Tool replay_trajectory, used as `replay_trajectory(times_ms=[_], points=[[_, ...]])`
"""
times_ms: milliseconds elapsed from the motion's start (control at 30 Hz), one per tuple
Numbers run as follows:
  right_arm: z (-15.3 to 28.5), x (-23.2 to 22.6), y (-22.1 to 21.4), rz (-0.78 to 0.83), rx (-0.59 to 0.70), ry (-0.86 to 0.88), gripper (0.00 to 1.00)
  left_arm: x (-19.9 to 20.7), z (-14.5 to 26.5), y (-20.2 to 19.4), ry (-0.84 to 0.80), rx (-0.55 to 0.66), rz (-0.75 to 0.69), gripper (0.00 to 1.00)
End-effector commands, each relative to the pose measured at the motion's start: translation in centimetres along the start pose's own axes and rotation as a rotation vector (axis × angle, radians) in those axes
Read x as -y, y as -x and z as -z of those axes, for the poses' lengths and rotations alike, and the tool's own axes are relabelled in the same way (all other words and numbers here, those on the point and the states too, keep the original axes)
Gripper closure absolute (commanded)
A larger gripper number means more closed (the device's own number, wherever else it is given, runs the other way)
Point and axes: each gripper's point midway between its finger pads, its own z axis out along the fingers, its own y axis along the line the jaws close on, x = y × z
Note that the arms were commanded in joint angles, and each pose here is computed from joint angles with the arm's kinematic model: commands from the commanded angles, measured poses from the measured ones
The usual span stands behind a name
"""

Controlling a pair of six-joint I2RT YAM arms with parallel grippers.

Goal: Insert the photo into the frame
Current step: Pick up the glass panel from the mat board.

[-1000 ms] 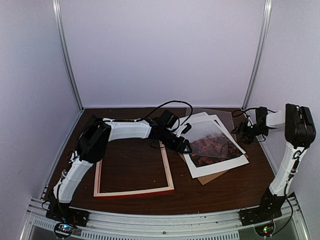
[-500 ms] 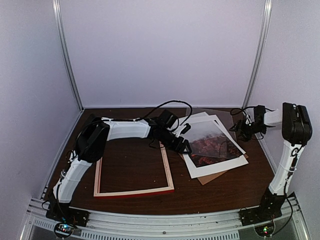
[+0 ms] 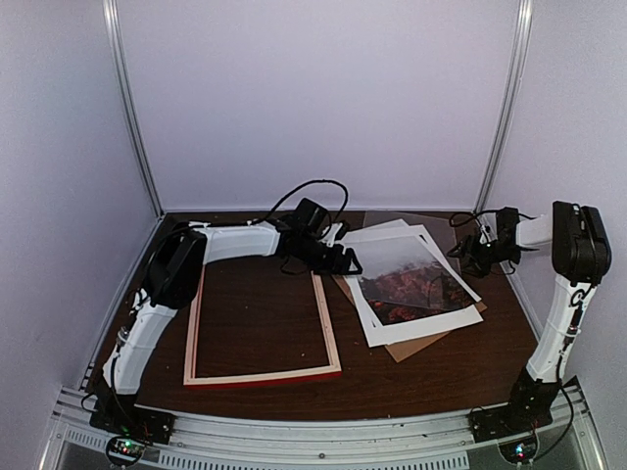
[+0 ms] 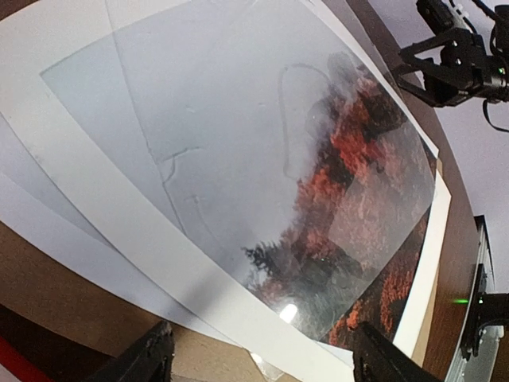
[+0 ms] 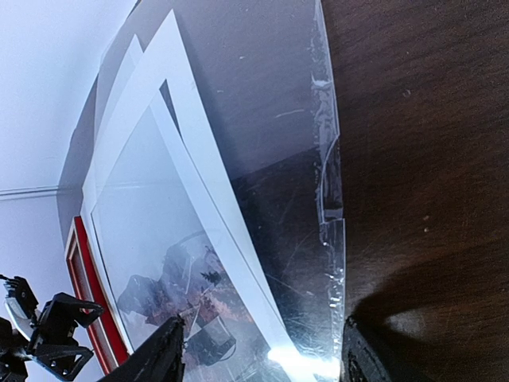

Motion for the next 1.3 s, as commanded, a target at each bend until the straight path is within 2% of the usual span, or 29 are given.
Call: replay_trajectory(times_ms=[0,200,600,1267], points=[[-1.3,1.1,-2.1,-0.038,-0.063,-0.016,0.33,-0.3,-0.6,2.5,0.009,0.082,-0.005,0.22],[-1.5,1.0,-2.1,-0.041,-0.062,-0.004,0.34,-0.4,-1.7,2.7,-0.014,0.077,0.012,0.23],[-1.6,-0.8,-1.8,-0.046,-0.050,0.103,0.38,-0.2,-3.2,0.4,-0.077,0.013,0.051,0.32],[0.0,-5.4,-1.9,0.041,-0.037,0.224,0.42,-1.4,-3.5,-2.0,-0.046,-0.041,0.060,0.37]])
